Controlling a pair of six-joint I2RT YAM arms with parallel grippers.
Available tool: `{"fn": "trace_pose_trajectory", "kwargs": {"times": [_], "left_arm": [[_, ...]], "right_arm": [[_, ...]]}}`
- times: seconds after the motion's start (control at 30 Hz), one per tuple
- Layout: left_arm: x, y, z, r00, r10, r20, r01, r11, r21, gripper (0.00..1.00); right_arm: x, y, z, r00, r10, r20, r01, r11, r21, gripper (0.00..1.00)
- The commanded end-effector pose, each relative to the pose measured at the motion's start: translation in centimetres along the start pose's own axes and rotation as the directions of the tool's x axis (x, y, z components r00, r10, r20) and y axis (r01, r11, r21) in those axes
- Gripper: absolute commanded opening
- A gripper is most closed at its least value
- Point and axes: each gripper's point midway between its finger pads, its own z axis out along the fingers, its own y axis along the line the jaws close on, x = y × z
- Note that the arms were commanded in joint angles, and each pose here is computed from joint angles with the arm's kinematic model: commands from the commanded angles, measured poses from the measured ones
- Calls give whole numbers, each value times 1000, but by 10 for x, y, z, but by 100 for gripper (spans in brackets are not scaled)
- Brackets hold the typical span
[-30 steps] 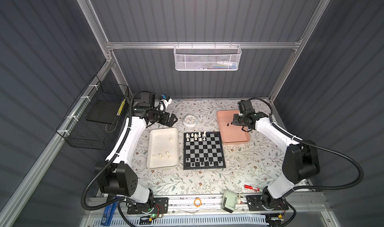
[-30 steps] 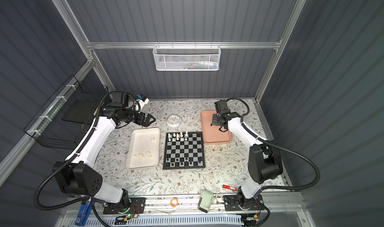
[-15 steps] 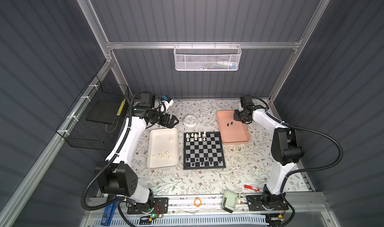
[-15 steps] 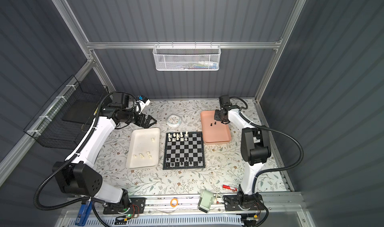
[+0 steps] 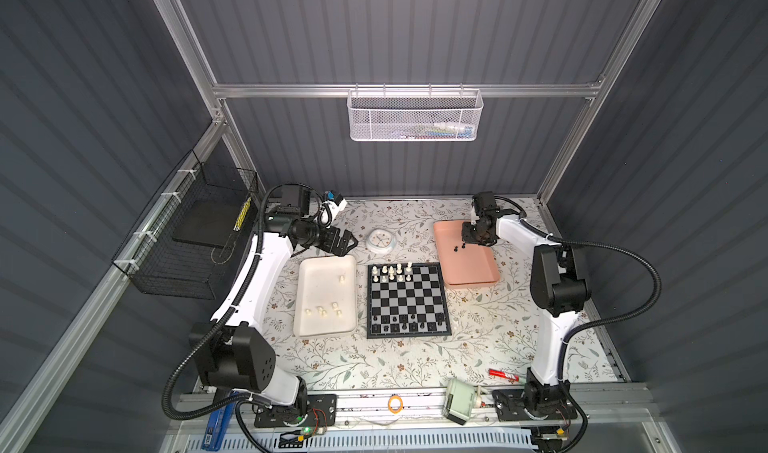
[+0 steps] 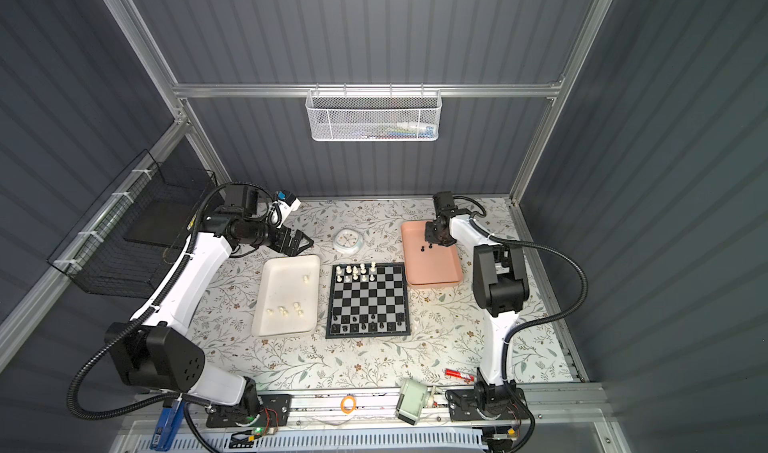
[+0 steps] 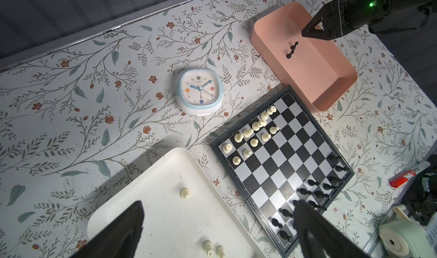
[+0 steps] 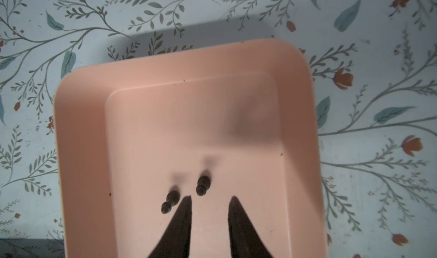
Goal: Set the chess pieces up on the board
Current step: 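Lower the open right gripper onto a black pawn in the pink tray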
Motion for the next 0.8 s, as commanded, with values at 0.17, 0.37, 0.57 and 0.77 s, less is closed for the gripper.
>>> {"fn": "trace_pose_trajectory", "kwargs": {"times": [0.17, 0.37, 0.57, 0.77], "left_arm": [[-1, 0, -2, 1000, 10, -6, -10, 1000, 7, 100], [1, 0, -2, 1000, 12, -8, -12, 1000, 2, 99], [1, 0, -2, 1000, 12, -6, -12, 1000, 4, 99], [1, -1, -2, 1000, 13, -4, -13, 1000, 4, 100]], "right_arm": [[-1, 6, 9, 999, -29, -24, 28, 999, -20, 31], [-1, 7, 12, 999, -35, -35, 35, 999, -9, 30], [3, 11, 17, 997, -49, -57, 49, 999, -4, 29], [4, 10, 19, 996, -54, -68, 55, 998, 23, 29]]}}
